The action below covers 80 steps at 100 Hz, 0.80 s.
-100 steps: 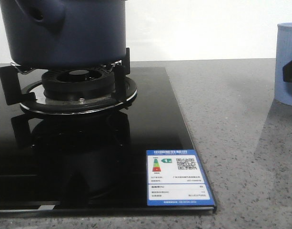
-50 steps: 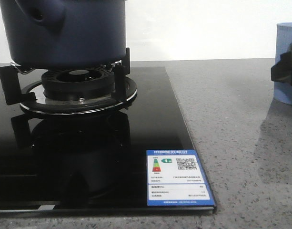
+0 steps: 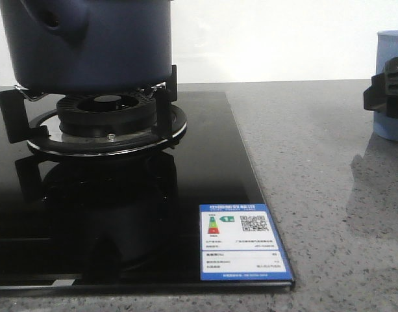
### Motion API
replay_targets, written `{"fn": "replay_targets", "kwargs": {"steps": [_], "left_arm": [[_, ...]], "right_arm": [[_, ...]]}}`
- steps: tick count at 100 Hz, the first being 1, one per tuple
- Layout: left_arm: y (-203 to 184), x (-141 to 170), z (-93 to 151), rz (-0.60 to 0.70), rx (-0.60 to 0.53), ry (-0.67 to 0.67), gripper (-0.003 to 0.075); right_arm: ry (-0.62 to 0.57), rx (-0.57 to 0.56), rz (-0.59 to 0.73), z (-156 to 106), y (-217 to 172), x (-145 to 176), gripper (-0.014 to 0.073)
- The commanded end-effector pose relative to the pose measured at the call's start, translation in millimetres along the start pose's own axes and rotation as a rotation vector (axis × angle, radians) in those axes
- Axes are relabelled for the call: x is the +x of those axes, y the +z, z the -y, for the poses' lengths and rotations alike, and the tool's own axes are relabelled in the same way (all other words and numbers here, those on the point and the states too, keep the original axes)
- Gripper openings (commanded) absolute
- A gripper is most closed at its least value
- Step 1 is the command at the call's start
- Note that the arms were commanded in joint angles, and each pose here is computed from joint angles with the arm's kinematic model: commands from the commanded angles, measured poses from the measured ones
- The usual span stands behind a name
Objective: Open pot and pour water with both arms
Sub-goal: 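Lift the light blue cup off the counter with the right gripper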
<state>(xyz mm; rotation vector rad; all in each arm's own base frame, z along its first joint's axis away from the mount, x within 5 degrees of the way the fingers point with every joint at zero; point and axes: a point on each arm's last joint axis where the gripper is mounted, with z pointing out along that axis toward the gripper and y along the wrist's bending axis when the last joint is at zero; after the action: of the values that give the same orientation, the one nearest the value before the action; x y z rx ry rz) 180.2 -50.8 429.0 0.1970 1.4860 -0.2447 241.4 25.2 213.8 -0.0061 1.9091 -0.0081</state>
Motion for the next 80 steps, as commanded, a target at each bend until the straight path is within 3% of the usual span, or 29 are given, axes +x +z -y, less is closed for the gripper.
{"fn": "replay_targets", "kwargs": {"steps": [1, 11, 18, 40, 59, 80], "left_arm": [[-7, -26, -2, 0.156, -0.027, -0.001, 0.0406], [-7, -26, -2, 0.156, -0.027, -0.001, 0.0406], [-7, -26, -2, 0.156, -0.027, -0.001, 0.0406], [-7, -26, -2, 0.156, -0.027, -0.001, 0.0406], [-7, -26, -2, 0.156, -0.027, 0.006, 0.0406], [-4, -23, -2, 0.145, -0.028, 0.023, 0.0406]], "right_arm": [[-0.011, 0.018, 0.128, 1, -1, -20, 0.0501], [-0.011, 0.018, 0.128, 1, -1, -20, 0.0398], [-0.011, 0.018, 0.128, 1, -1, -20, 0.0371], [-0.024, 0.007, 0.146, 1, -6, -24, 0.0370], [-0.208, -0.094, 0.230, -10, -22, -38, 0.0370], [-0.243, -0.186, 0.213, -29, -31, -68, 0.0370]]}}
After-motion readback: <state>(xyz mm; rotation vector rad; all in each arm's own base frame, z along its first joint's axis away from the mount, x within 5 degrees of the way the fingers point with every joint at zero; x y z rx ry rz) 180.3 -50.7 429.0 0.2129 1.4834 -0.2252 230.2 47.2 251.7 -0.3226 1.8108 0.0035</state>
